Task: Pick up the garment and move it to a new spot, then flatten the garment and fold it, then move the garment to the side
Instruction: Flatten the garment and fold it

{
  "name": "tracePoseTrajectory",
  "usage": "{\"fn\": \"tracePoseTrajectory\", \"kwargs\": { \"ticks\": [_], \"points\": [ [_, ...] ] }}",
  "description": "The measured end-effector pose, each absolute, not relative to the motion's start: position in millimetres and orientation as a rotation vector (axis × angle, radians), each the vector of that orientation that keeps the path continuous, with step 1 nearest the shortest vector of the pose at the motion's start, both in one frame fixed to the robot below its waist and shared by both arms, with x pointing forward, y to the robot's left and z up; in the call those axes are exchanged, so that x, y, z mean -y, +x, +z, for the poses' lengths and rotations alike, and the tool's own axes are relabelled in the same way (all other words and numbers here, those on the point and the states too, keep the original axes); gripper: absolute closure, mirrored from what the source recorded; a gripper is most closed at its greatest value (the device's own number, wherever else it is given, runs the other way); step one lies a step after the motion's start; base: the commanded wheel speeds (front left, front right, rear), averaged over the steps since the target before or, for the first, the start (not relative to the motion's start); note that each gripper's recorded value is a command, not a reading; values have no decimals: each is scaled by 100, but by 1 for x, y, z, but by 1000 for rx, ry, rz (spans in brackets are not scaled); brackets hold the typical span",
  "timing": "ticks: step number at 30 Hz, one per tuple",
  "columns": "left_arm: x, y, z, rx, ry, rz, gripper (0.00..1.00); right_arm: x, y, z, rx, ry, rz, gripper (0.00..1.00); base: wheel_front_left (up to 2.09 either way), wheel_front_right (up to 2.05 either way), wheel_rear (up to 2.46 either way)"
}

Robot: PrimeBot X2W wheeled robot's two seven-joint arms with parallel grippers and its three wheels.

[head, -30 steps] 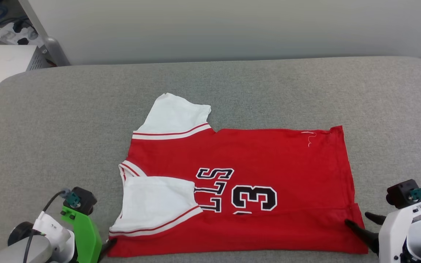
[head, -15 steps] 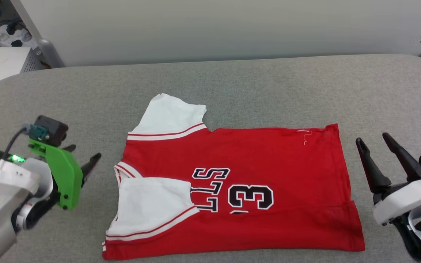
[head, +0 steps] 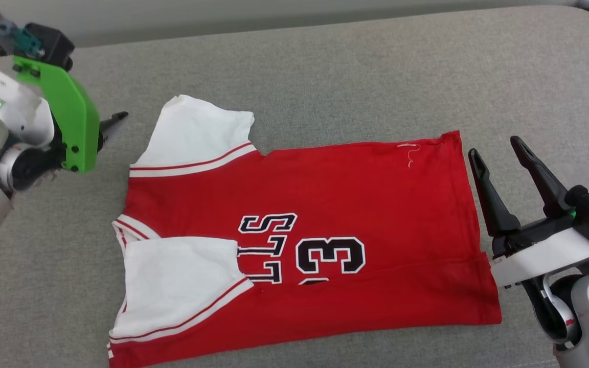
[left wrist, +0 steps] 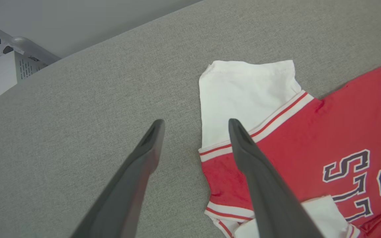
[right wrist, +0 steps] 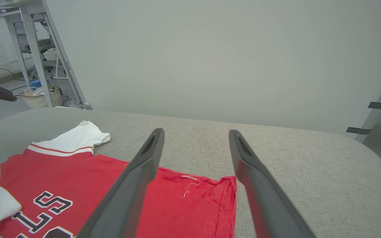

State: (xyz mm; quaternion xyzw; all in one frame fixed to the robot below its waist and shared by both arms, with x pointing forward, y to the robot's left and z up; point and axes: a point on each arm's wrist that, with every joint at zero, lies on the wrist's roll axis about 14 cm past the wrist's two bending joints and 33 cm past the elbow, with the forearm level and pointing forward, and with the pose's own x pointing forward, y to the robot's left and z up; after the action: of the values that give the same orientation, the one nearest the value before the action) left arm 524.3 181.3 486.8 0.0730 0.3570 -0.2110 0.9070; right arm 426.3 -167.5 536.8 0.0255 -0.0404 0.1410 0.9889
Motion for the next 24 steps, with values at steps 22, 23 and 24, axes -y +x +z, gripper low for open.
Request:
{"fn": "tracePoseTrajectory", "kwargs": {
  "ticks": [22,23,24],
  "points": [
    [-138,595,360,-1113,367,-516,0,189,463,473,-32,35,238,0,0,0,0],
    [-138,597,357,-1119,369,-520,0,190,463,470,-40,33,235,0,0,0,0],
    [-137,598,355,-1126,371,-522,0,192,462,468,-47,31,232,0,0,0,0]
  ]
}}
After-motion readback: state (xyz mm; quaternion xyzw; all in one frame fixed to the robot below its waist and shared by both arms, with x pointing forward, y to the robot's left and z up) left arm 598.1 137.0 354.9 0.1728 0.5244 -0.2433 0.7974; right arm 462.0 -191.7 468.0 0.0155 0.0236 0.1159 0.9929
